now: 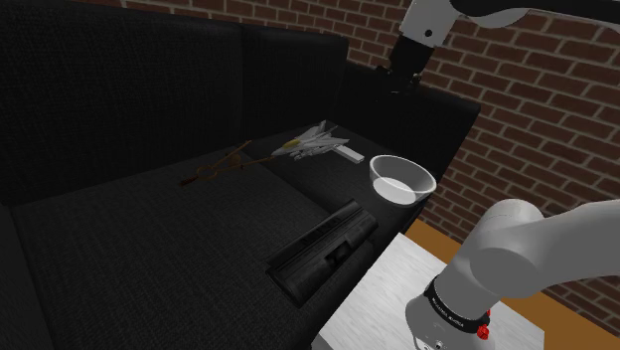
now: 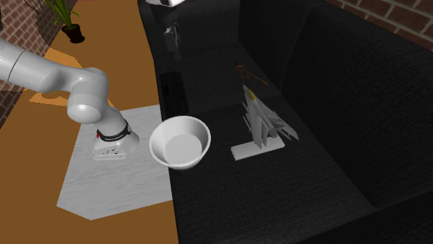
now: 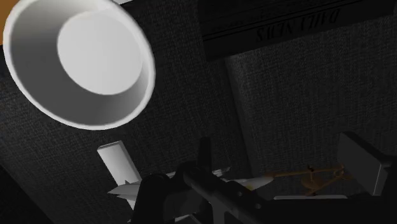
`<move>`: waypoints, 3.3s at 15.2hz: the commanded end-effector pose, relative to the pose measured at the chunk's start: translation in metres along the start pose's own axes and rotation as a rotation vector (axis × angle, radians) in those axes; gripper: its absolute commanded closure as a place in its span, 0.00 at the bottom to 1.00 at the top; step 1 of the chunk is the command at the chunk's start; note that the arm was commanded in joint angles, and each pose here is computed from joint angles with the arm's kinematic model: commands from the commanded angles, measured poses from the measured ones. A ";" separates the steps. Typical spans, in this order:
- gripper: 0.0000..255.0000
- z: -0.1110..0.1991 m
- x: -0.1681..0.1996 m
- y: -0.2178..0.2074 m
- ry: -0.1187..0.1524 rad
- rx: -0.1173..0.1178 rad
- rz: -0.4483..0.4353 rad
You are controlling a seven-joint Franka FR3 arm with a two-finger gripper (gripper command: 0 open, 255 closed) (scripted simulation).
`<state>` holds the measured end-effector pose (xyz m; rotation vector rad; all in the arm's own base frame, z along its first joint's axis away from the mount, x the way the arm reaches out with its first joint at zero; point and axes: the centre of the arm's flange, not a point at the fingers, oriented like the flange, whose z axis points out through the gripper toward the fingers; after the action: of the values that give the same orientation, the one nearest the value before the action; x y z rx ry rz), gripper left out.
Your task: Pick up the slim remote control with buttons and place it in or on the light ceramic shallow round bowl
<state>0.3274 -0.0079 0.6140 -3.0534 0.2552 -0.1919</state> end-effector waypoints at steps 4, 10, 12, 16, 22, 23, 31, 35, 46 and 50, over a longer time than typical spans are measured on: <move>0.00 0.023 0.022 0.023 -0.010 -0.007 -0.005; 0.00 0.069 0.067 0.070 -0.030 -0.020 -0.015; 0.00 0.085 0.082 0.086 -0.036 -0.025 -0.019; 0.00 0.116 0.111 0.118 -0.050 -0.034 -0.026; 0.00 0.163 0.155 0.165 -0.070 -0.048 -0.036; 0.00 0.171 0.162 0.173 -0.073 -0.050 -0.038; 0.00 0.234 0.219 0.236 -0.100 -0.068 -0.052; 0.00 0.255 0.233 0.253 -0.106 -0.073 -0.055; 0.00 0.289 0.229 0.256 -0.106 -0.073 -0.055; 1.00 0.289 0.229 0.256 -0.106 -0.073 -0.055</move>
<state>0.5485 -0.2806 0.3342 -3.1318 0.1749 -0.0237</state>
